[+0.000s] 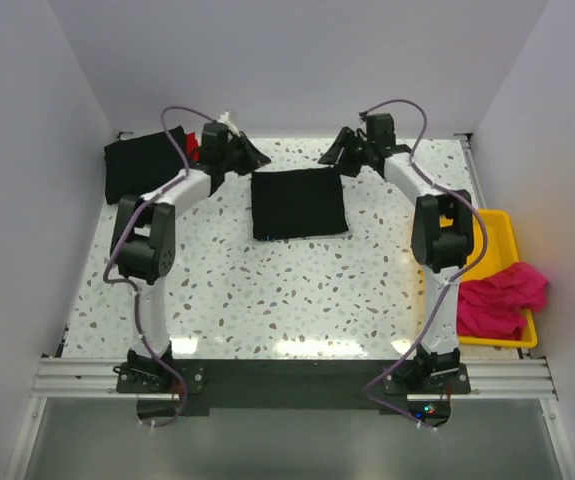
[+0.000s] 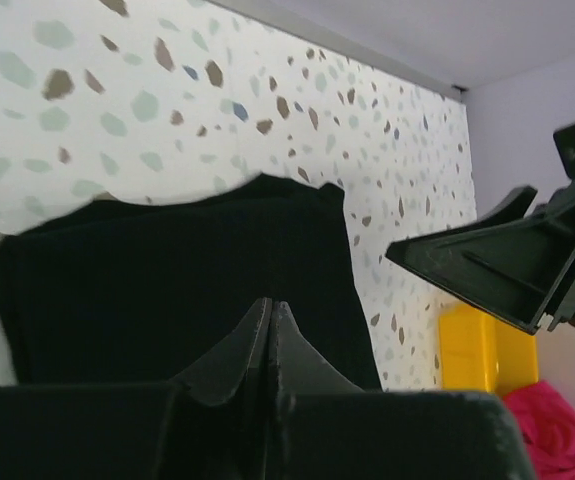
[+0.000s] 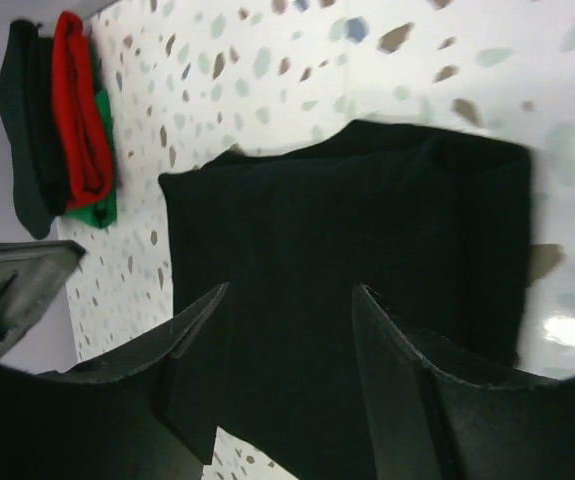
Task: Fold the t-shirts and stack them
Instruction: Fold the tshirt
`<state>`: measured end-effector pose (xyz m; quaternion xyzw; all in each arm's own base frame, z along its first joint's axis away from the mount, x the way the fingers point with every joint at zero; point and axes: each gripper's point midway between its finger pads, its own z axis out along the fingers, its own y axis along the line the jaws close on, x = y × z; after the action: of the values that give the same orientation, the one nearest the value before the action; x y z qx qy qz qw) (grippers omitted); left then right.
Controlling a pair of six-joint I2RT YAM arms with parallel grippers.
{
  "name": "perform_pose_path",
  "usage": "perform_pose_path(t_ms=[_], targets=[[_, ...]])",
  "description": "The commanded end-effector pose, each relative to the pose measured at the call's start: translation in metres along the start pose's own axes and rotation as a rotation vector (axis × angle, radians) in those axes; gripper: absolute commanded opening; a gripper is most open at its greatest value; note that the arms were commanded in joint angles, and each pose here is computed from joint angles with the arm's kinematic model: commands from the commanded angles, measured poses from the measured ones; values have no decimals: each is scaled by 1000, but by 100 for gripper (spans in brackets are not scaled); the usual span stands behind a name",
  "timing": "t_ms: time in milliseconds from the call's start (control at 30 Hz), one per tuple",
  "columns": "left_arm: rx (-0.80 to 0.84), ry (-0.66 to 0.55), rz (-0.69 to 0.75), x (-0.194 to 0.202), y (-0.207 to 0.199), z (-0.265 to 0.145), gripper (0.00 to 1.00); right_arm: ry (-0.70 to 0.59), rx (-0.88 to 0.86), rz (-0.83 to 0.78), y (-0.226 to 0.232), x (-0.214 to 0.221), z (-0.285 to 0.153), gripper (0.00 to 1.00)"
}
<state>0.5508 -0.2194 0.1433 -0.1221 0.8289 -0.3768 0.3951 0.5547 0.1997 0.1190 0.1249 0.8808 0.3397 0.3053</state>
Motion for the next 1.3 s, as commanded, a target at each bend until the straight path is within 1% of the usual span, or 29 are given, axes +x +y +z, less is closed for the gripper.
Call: perform_pose_path(t_ms=[0,33,67,167,200,300,333,367,400,500,567,700,733,767,833,867,900,933,1033,1100,1133,1233,1267], targets=[[-44,45,26,39,-6,8,3,13,-29,-75,21,22,19,53],[-41,62,26,47,-5,11,0,22,-29,-71,20,26,23,52],[-42,88,16,60,-2,17,0,38,-8,-56,9,33,33,52],[-65,138,15,85,9,26,0,62,51,-23,-14,45,41,50],[-73,155,23,95,8,29,0,57,75,-23,-19,47,42,49],[-137,220,26,128,22,30,0,70,130,-11,-36,59,37,49],[-166,220,24,135,27,29,0,91,161,2,-49,72,35,49],[-188,243,17,150,31,23,0,95,182,13,-55,76,32,49],[-203,249,10,156,34,19,0,93,189,15,-55,78,27,49],[-257,263,-7,180,42,1,0,136,224,51,-75,115,12,47],[-267,275,-15,197,41,-17,0,144,221,60,-75,130,2,46],[-259,281,-17,216,35,-45,0,159,236,63,-80,164,-25,46],[-256,285,-13,220,34,-51,0,180,247,75,-90,181,-32,46],[-249,293,-6,227,29,-63,0,178,209,66,-79,184,-40,45],[-243,288,6,231,25,-74,0,211,206,53,-82,205,-51,46],[-234,282,6,230,22,-82,0,218,185,28,-75,206,-56,46],[-224,274,9,227,19,-85,4,238,180,24,-72,209,-59,46],[-217,261,17,222,15,-86,5,245,162,14,-67,208,-60,45],[-226,214,70,191,4,-84,8,220,161,-26,-53,190,-69,45],[-214,190,76,176,-2,-81,8,166,173,-52,-45,170,-75,45],[-209,170,77,164,-3,-79,8,145,173,-48,-45,161,-76,45],[-213,157,76,152,3,-70,9,115,148,-6,-46,140,-72,43],[-207,137,78,139,2,-65,9,107,137,11,-46,135,-69,43]])
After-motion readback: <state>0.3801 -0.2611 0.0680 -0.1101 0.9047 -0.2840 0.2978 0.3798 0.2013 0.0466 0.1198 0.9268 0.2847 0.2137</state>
